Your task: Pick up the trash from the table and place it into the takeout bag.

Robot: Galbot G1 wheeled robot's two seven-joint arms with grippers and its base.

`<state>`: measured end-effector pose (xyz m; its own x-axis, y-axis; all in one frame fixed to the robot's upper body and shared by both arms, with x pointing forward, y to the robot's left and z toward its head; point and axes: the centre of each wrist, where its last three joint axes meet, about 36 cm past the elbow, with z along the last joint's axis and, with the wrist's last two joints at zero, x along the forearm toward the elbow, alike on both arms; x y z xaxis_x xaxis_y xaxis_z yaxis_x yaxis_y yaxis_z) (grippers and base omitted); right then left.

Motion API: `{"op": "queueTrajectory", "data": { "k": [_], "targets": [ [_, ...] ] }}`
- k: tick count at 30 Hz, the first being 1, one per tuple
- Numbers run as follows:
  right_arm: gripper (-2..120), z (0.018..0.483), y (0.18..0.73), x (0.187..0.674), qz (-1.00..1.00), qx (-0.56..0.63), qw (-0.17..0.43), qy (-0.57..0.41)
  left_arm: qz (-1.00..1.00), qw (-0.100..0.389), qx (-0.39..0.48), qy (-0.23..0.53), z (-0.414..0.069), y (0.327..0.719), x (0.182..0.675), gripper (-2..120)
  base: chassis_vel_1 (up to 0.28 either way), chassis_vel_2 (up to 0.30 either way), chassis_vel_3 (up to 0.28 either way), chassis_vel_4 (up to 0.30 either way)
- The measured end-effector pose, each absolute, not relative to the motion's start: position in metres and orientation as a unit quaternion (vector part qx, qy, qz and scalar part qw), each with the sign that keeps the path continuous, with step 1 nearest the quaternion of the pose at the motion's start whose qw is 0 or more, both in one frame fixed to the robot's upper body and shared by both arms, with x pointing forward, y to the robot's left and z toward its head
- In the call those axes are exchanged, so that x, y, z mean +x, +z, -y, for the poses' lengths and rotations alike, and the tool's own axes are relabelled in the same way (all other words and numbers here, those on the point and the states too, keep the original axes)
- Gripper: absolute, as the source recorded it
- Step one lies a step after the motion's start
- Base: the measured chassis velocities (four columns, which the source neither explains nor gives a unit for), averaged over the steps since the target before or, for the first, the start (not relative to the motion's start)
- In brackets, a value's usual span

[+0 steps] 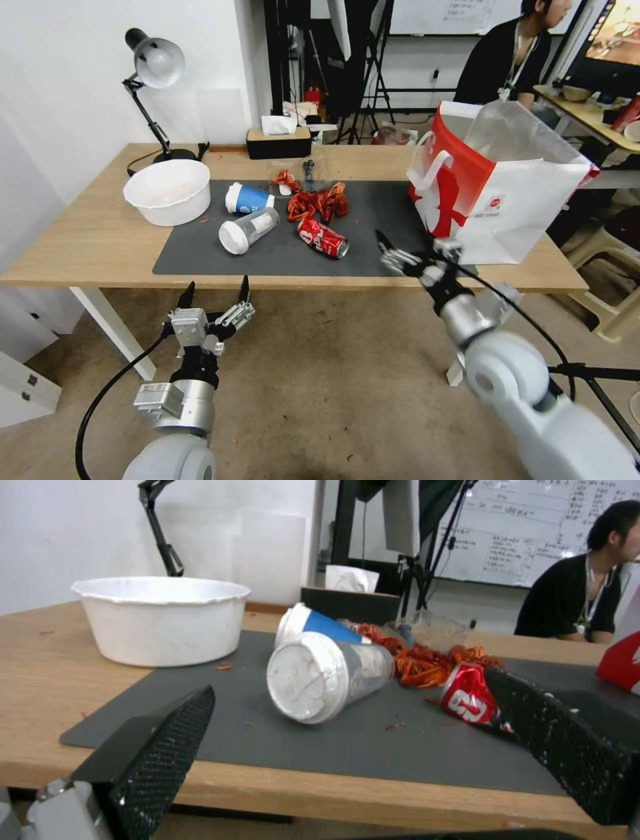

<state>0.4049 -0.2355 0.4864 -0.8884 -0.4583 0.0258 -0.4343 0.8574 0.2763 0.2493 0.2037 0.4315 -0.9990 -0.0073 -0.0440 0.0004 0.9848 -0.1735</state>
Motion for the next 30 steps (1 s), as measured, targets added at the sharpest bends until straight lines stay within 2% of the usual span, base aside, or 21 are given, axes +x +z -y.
{"op": "queueTrajectory", "data": {
  "k": [6,16,19,30],
  "targets": [
    [100,0.227,0.499,0.449,0.948,0.263,0.131,-0.124,-0.996,0.022,-0.005,-0.084,-0.205,0.431,0.249,100,0.0,0.0,0.0,0.0],
    [100,0.209,0.508,0.485,0.945,0.268,0.172,-0.077,-0.996,0.022,-0.006,-0.082,-0.206,0.431,0.248,100,0.0,0.0,0.0,0.0],
    [100,0.192,0.501,0.499,0.936,0.269,0.22,-0.056,-0.996,0.023,-0.006,-0.081,-0.206,0.431,0.248,100,0.0,0.0,0.0,0.0],
    [98,0.171,0.488,0.507,0.928,0.275,0.247,-0.05,-0.996,0.023,-0.011,-0.08,-0.209,0.43,0.249,100,0.0,0.0,0.0,0.0]
  ]
}}
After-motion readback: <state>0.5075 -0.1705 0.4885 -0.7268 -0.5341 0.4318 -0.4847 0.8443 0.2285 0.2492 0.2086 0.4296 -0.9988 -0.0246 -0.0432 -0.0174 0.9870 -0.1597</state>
